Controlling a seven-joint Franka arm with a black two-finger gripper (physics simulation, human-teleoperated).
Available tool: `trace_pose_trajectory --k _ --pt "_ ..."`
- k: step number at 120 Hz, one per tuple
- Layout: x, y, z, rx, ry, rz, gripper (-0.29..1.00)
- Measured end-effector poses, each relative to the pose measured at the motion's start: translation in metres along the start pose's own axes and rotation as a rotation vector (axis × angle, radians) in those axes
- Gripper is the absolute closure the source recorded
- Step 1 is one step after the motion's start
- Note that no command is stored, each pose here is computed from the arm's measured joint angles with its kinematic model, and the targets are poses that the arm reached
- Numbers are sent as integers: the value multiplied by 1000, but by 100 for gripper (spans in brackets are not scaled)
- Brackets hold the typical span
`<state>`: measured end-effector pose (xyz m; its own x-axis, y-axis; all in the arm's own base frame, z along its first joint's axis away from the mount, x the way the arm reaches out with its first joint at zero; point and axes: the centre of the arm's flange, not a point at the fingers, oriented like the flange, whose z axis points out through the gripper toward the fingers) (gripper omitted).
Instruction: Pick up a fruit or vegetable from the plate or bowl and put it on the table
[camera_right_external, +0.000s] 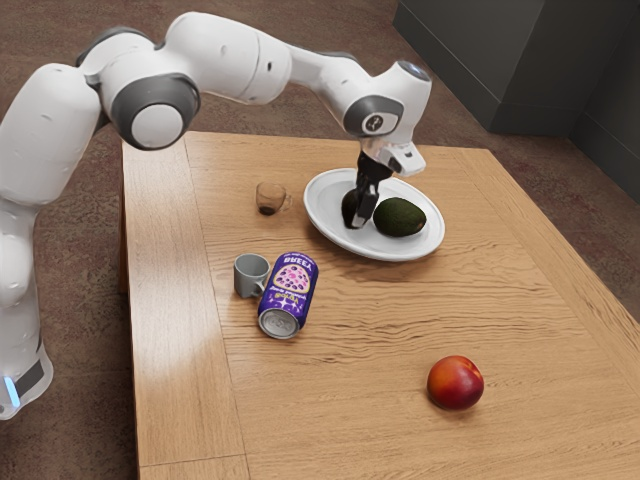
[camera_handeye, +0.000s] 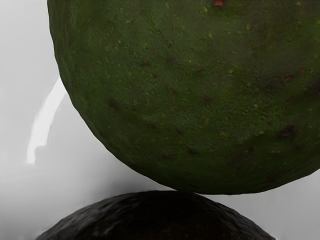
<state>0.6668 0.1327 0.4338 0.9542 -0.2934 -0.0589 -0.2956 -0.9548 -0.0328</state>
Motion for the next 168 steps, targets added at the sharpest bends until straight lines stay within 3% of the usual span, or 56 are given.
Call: trace_pose_trajectory --k 30,44,64,83,104,124,151,168 --pt "0 1 -31 18 23 -23 19" --pt "-12 9 -69 24 38 -40 34" --pt "-35 31 -127 20 62 -58 34" --pt "-31 98 -166 -1 87 10 34" --pt "-5 208 -193 -25 121 140 34" --pt "28 265 -174 -18 150 183 33" --pt "81 265 -95 -31 164 131 34" --pt "86 265 -95 -36 196 94 17"
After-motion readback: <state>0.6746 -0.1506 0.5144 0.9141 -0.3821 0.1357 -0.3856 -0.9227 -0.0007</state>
